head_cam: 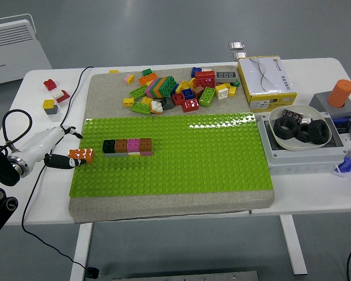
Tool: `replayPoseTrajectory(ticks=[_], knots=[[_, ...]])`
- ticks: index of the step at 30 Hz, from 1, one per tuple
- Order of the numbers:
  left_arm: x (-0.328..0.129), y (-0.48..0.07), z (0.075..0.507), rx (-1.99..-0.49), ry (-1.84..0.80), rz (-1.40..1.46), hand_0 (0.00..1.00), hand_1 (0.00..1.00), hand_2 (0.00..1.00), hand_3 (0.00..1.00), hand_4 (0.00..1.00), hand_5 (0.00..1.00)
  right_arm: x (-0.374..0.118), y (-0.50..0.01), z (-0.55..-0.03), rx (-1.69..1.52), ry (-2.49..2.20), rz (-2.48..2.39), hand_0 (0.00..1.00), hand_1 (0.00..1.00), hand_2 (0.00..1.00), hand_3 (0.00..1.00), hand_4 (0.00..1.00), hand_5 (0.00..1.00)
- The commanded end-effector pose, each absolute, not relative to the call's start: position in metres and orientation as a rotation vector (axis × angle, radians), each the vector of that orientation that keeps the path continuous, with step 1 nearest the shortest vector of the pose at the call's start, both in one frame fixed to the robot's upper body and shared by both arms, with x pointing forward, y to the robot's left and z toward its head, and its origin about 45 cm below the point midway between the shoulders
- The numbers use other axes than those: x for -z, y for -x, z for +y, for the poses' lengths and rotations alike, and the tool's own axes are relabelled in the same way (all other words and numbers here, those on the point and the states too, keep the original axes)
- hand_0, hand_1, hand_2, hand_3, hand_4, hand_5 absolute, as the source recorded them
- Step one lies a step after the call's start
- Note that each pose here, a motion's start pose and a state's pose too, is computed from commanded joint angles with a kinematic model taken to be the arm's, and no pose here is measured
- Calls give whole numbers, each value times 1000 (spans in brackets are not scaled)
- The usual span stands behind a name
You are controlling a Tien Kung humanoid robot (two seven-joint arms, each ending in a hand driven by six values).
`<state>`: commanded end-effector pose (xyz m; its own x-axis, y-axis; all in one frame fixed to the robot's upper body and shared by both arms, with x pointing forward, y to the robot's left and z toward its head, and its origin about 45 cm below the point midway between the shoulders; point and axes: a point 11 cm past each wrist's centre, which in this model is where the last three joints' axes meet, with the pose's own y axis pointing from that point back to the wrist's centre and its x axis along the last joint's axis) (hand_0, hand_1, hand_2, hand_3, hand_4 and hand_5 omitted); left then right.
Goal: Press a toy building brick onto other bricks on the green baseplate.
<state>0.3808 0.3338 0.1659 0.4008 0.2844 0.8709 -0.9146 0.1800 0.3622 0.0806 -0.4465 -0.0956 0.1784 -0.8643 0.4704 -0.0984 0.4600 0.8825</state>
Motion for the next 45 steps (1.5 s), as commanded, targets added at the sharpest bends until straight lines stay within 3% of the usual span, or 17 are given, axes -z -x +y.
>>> replayPoseTrajectory(ticks=[31, 32, 37, 38, 45], knots=[[-148, -386, 337, -960, -1077, -682, 954, 948, 939, 705, 917, 466, 92, -86, -452, 662, -974, -1297, 708, 697, 764, 826, 817, 998], [-147, -387, 337, -961, -1077, -678, 953, 946, 934, 643, 870, 388, 92, -86, -452, 662, -974, -1298, 708, 696, 764, 824, 818, 998], [-143, -387, 337, -963, -1079, -666, 953, 946, 934, 643, 870, 388, 92, -86, -453, 664, -973, -1301, 708, 696, 764, 824, 818, 998], [-142, -386, 338, -963, -1080, -664, 950, 945, 930, 616, 797, 287, 92, -86, -453, 665, -973, -1302, 708, 694, 762, 824, 818, 998], [-140, -386, 341, -965, -1085, -657, 947, 940, 927, 611, 796, 292, 92, -86, -453, 665, -973, -1304, 708, 694, 761, 823, 819, 998]])
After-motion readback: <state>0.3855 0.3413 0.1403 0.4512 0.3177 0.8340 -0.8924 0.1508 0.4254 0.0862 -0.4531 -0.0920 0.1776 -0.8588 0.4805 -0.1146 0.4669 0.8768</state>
